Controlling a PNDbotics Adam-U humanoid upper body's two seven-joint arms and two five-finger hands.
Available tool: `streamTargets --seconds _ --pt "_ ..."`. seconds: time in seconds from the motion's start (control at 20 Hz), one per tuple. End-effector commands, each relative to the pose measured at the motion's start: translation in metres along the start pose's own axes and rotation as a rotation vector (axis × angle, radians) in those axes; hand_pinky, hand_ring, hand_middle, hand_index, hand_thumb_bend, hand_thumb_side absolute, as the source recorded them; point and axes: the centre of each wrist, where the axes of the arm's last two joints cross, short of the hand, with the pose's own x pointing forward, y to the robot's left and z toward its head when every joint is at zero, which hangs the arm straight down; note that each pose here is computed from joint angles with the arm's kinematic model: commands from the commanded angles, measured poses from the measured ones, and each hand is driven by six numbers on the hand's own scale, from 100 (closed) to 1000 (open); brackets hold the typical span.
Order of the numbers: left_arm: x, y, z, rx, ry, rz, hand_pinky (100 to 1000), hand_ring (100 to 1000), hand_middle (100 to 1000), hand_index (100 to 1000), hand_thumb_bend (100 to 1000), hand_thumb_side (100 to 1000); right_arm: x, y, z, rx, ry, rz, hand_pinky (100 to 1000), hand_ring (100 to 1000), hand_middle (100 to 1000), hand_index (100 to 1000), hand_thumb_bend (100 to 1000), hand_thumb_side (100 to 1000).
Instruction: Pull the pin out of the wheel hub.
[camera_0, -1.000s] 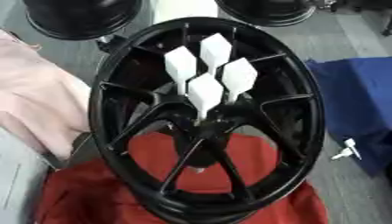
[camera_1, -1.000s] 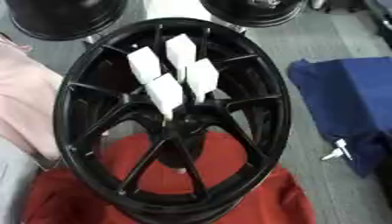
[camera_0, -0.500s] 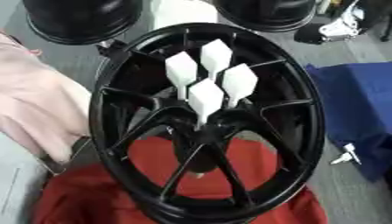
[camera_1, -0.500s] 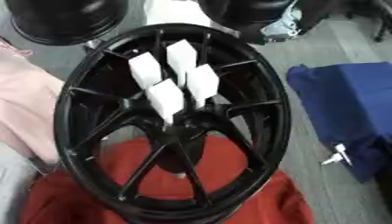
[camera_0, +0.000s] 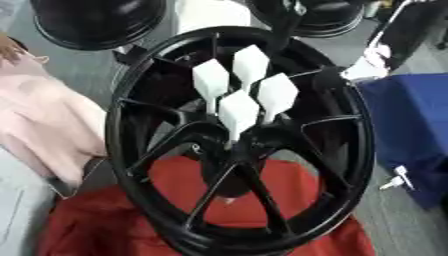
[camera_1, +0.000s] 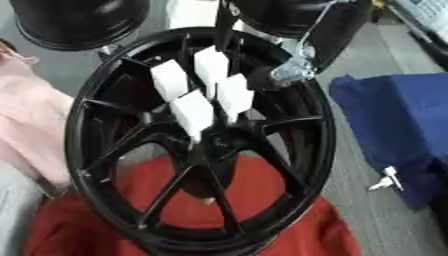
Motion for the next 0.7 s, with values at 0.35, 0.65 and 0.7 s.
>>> streamTargets --seconds 0.35,0.65,0.7 --pt "0.009 0.002 -0.006 -0.02 -0.036 -0.018 677 597 554 668 450 641 0.005 0.002 -0.008 0.062 0.039 0.005 873 798 704 769 375 512" --pt "0.008 0.001 -0.006 -0.025 -0.033 -0.015 678 597 555 667 447 643 -0.001 0.006 -0.011 0.054 0.057 -0.003 844 759 716 826 382 488" --pt "0.008 0.001 -0.006 -0.026 -0.032 -0.016 678 597 555 667 447 643 -0.001 0.006 -0.011 0.045 0.06 0.0 842 754 718 824 384 483"
